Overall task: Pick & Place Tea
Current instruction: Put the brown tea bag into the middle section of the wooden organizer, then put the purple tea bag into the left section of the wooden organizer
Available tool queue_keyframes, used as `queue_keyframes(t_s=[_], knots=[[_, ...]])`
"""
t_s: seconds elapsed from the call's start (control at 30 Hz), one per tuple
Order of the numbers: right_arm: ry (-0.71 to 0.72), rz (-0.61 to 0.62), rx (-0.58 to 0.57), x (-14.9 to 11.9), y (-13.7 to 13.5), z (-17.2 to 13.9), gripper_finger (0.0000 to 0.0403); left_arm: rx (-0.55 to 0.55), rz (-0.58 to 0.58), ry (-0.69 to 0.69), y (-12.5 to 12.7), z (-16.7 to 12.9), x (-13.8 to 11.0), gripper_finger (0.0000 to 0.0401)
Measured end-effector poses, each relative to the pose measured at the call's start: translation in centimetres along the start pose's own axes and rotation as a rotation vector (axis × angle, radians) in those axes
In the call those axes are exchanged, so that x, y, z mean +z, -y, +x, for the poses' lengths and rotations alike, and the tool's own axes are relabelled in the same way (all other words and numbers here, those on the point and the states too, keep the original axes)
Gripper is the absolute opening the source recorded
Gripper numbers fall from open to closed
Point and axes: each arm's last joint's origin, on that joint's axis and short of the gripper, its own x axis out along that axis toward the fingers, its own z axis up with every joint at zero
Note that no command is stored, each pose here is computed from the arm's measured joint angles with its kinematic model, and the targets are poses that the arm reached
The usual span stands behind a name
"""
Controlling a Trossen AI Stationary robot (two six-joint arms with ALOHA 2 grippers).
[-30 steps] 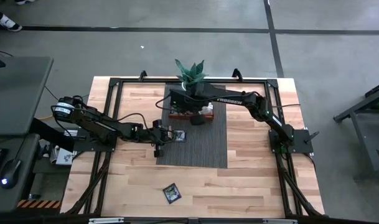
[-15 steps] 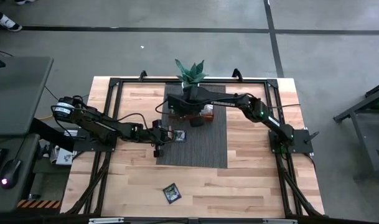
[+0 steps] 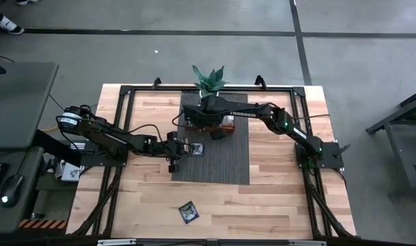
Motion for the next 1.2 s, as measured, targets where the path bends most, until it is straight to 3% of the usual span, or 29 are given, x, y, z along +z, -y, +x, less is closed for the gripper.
queue_keyframes(t_s=[0.27,0.57,0.9,1.2], knots=[[0.003,0.002,-0.011,0.1,0.1,0.0,0.0016,0.001,0.002,-0.007,0.0,0.0,-0.1,0.0001],[0.021,0.021,-0.018,0.2,0.1,0.0,0.0082,0.001,0.002,-0.007,0.0,0.0,-0.1,0.0001],[0.038,0.153,-0.027,0.3,0.2,-0.2,0.0130,0.001,0.002,-0.008,0.0,0.0,-0.1,0.0001],[0.142,0.314,0.087,-0.8,-0.5,-4.2,0.0130,0.001,0.004,-0.016,0.0,0.0,-0.2,0.0001]])
